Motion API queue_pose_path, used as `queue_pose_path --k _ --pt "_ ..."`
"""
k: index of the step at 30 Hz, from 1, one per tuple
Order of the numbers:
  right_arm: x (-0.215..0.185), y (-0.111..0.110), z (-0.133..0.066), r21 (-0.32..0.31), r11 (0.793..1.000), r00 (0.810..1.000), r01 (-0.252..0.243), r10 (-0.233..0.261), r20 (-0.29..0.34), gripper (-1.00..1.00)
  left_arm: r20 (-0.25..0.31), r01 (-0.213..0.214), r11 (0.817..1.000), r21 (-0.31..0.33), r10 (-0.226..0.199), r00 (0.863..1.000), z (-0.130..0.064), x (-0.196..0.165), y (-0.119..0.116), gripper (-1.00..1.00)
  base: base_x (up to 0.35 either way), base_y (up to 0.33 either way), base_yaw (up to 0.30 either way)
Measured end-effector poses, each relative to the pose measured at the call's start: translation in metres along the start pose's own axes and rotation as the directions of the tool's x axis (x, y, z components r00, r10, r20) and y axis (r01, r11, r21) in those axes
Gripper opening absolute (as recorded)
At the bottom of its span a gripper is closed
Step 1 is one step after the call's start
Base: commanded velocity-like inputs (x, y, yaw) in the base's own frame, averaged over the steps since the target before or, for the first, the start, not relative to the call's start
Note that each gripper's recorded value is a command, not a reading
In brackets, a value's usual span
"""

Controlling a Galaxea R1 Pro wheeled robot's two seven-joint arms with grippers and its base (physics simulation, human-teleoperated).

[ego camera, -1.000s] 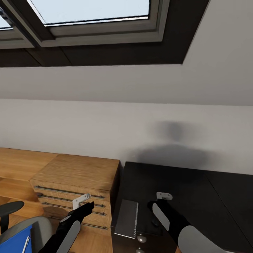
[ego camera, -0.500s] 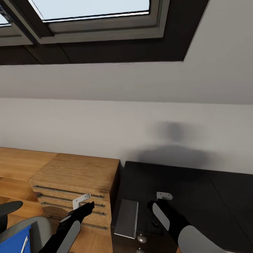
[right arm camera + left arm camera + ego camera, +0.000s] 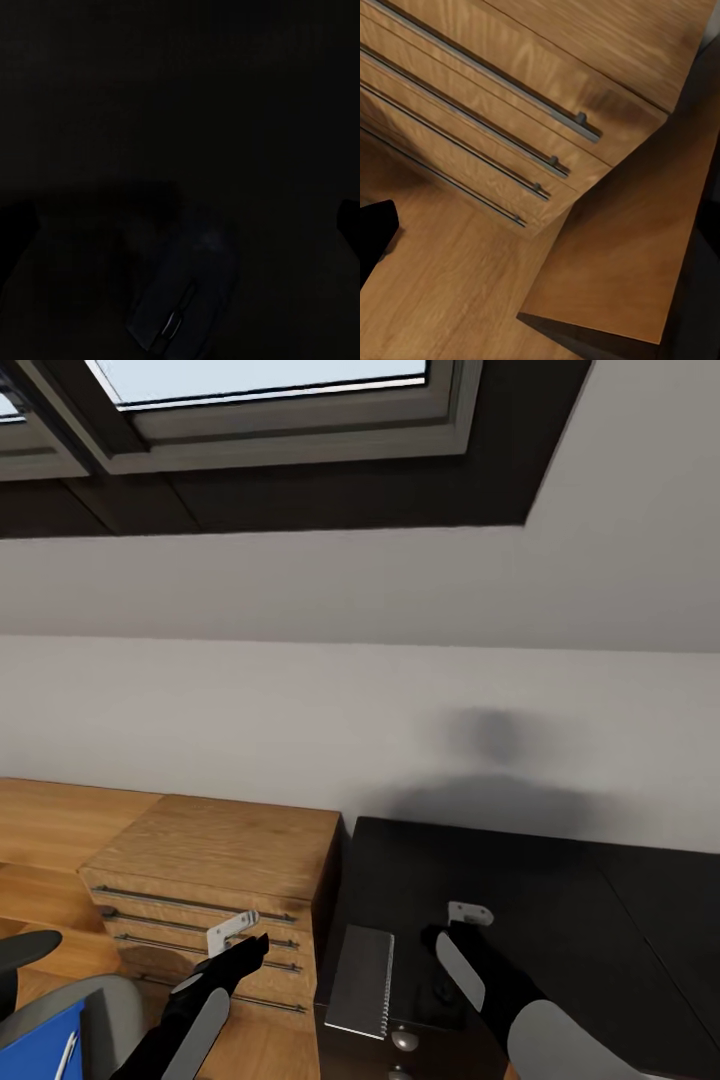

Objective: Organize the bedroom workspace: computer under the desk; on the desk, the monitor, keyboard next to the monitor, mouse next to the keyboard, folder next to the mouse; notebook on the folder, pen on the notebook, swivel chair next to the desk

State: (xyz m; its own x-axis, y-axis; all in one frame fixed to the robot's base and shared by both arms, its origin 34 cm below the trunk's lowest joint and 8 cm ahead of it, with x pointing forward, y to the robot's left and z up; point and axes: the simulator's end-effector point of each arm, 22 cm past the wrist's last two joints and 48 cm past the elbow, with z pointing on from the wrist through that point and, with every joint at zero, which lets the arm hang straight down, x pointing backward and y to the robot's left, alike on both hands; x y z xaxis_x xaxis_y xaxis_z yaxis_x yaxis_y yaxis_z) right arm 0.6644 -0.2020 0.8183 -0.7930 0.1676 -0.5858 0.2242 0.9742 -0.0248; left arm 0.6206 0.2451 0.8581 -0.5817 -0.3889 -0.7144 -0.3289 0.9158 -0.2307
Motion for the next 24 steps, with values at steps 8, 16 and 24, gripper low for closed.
queue_pose_path --k 8,16,24 --pt "-0.005 0.001 0.005 -0.008 1.000 1.000 -0.024 0.025 0.010 1.00 0.000 0.000 1.000 0.000 0.000 1.000 0.007 0.005 0.001 1.00 0.000 0.000 0.000" --pt "-0.001 0.001 0.015 -0.008 0.999 1.000 -0.031 0.031 0.004 1.00 -0.004 -0.001 1.000 -0.003 0.001 1.000 0.016 0.012 0.003 1.00 0.000 0.000 0.000" --pt "0.006 0.002 0.027 -0.007 0.999 0.999 -0.035 0.035 -0.001 1.00 -0.012 -0.002 1.000 -0.006 0.002 1.000 0.025 0.021 0.006 1.00 0.000 0.000 0.000"
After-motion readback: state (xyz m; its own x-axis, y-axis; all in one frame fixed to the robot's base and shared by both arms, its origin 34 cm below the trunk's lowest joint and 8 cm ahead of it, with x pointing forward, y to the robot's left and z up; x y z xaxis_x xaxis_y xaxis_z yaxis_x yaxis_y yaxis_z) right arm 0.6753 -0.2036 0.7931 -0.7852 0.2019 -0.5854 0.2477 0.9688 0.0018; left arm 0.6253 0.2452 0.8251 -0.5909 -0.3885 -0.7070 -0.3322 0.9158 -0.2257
